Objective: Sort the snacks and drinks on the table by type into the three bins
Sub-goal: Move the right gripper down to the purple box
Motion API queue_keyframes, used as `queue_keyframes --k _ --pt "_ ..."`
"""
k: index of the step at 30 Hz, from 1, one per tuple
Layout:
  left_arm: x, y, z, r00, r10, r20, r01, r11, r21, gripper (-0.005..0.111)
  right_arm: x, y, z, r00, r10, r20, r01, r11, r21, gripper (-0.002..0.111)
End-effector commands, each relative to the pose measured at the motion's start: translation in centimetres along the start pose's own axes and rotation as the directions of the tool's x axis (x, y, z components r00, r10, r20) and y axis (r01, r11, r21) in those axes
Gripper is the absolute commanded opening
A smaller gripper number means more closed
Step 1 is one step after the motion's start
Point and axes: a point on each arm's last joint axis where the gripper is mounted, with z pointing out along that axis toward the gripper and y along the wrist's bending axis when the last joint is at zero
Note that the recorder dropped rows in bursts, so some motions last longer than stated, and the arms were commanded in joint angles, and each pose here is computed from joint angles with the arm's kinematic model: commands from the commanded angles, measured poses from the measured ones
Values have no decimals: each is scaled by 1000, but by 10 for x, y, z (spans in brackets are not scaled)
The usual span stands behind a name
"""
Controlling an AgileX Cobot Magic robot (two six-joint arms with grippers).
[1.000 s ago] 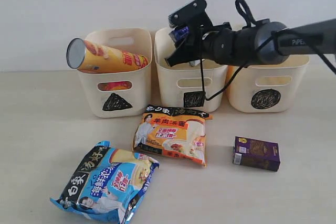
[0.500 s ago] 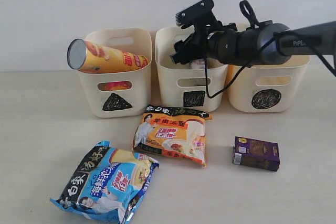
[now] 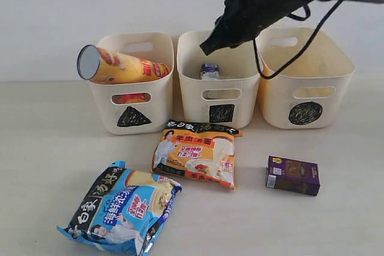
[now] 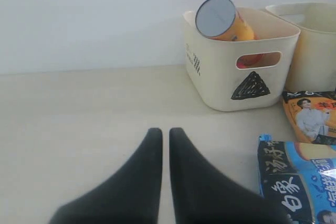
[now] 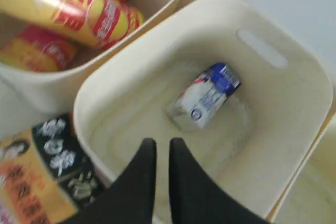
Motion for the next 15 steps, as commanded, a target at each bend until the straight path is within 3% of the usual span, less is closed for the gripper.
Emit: queue_keyframes --k 1,4,6,15 --pt "1 0 0 1000 -6 -2 6 1000 1 4 8 5 -46 964 -130 -233 109 989 -100 0" --pt "1 0 0 1000 -6 -2 6 1000 1 4 18 10 -59 912 -239 -332 173 961 -218 0" --pt "1 0 0 1000 -6 -2 6 1000 1 4 29 16 -66 846 -363 -391 224 907 -357 0" --pt "1 0 0 1000 -6 -2 6 1000 1 4 83 26 -49 749 -449 -487 200 854 -480 0"
